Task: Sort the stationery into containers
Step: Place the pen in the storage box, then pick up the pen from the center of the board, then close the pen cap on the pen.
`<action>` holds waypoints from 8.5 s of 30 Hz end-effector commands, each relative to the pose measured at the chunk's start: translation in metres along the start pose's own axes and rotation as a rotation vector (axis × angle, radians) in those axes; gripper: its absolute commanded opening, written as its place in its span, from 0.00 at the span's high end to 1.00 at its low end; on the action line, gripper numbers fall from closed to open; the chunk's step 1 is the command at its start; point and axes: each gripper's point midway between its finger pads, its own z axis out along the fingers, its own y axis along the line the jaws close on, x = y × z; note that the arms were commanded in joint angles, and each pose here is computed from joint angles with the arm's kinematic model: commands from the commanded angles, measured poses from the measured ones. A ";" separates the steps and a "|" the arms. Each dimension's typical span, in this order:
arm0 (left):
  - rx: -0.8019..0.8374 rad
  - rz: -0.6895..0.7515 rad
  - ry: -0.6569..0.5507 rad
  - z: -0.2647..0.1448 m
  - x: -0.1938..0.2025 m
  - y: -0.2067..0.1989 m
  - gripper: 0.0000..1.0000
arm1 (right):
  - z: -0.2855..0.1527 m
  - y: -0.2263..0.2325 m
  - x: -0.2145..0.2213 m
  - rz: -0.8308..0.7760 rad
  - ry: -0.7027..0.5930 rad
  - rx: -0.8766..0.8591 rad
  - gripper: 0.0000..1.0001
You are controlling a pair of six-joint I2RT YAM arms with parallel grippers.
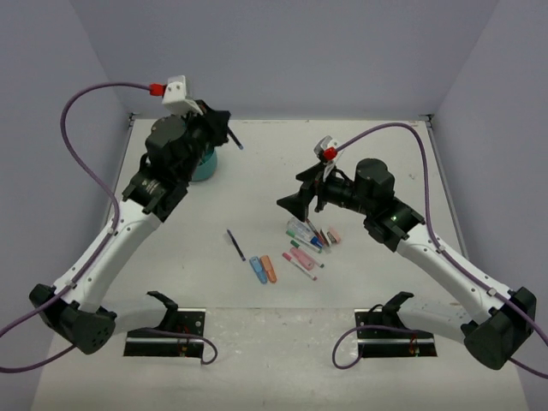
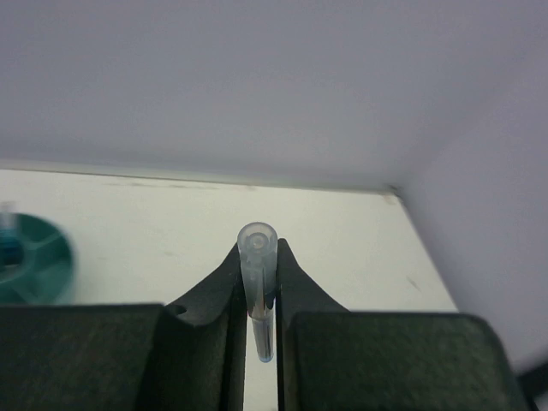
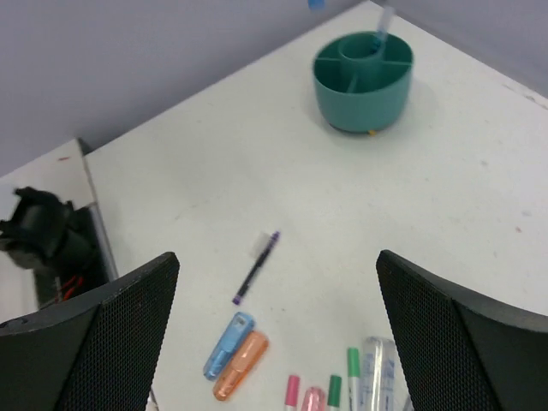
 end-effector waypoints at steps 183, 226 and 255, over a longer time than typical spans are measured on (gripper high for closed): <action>0.097 -0.269 0.163 -0.070 0.103 0.011 1.00 | 0.058 0.096 0.038 0.366 -0.013 -0.224 1.00; 0.360 -0.303 0.161 -0.097 0.085 -0.033 1.00 | 0.055 0.056 -0.026 0.242 -0.152 -0.022 1.00; 0.295 -0.306 0.114 -0.095 0.079 -0.020 1.00 | 0.060 0.062 0.006 0.238 -0.047 -0.063 1.00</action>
